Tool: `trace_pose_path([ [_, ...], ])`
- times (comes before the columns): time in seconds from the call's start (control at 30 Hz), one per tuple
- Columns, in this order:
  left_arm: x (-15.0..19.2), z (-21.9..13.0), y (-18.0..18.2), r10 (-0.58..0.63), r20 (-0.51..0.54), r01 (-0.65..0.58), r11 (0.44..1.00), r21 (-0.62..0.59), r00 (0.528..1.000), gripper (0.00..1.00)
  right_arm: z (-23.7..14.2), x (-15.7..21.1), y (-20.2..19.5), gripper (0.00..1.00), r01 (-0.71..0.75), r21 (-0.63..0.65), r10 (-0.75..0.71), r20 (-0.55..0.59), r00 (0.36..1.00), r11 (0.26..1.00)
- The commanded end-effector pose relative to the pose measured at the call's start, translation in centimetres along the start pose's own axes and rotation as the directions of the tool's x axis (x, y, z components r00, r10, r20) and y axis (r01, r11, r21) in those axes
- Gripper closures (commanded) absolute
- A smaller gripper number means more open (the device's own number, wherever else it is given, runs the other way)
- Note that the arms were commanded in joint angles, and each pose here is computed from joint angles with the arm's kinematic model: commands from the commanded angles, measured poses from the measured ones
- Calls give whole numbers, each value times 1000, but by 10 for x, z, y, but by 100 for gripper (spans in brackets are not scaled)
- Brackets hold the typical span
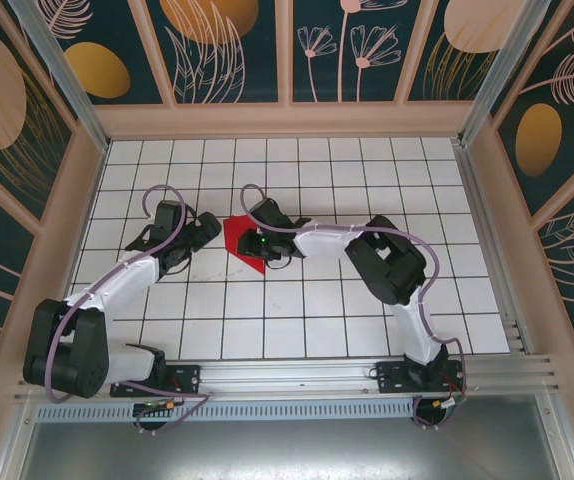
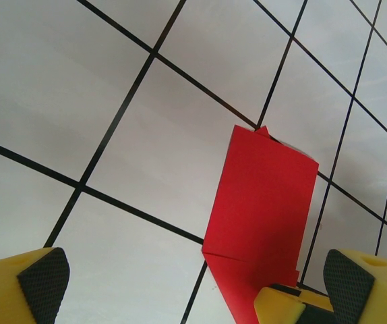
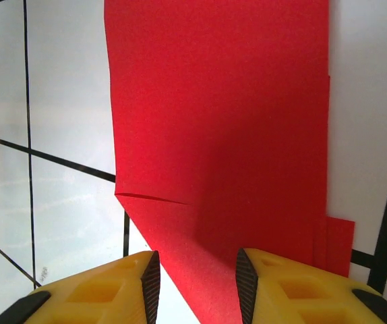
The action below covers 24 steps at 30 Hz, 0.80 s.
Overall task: Fold a paper plane with a square sheet of paper (pick it up from the middle)
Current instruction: Move the paper to the center of the table.
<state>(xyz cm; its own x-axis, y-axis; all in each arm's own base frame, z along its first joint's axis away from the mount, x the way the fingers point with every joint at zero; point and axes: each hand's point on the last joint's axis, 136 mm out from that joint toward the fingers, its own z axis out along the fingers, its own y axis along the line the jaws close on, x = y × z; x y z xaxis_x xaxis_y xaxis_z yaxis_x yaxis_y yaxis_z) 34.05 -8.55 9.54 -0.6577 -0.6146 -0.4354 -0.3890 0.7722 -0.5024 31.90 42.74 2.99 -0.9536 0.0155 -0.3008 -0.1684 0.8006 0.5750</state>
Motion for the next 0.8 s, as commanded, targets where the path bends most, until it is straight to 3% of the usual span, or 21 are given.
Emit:
trace_pose_path([
  [0.0,-4,-2,-1,0,17,-1,1000,13,1000,2,-2,9,-18,62,96,69,-93,-45,995,993],
  [0.13,1,-2,-5,10,-6,-9,999,39,1000,2,-15,27,-39,62,221,93,-212,-100,972,971],
  [0.27,7,-2,-11,19,-39,-16,997,81,999,1,-39,46,-52,62,331,39,-324,-127,937,943],
  [0.4,18,-2,-19,14,-85,-2,989,146,996,1,-65,35,-38,62,346,-22,-346,-68,936,938],
  [0.6,34,-4,-27,-4,-151,39,973,227,989,2,-103,0,-18,62,160,-44,-153,131,980,986],
  [0.77,47,-9,-25,4,-193,45,968,248,981,2,-108,4,-24,63,3,-82,10,165,986,997],
])
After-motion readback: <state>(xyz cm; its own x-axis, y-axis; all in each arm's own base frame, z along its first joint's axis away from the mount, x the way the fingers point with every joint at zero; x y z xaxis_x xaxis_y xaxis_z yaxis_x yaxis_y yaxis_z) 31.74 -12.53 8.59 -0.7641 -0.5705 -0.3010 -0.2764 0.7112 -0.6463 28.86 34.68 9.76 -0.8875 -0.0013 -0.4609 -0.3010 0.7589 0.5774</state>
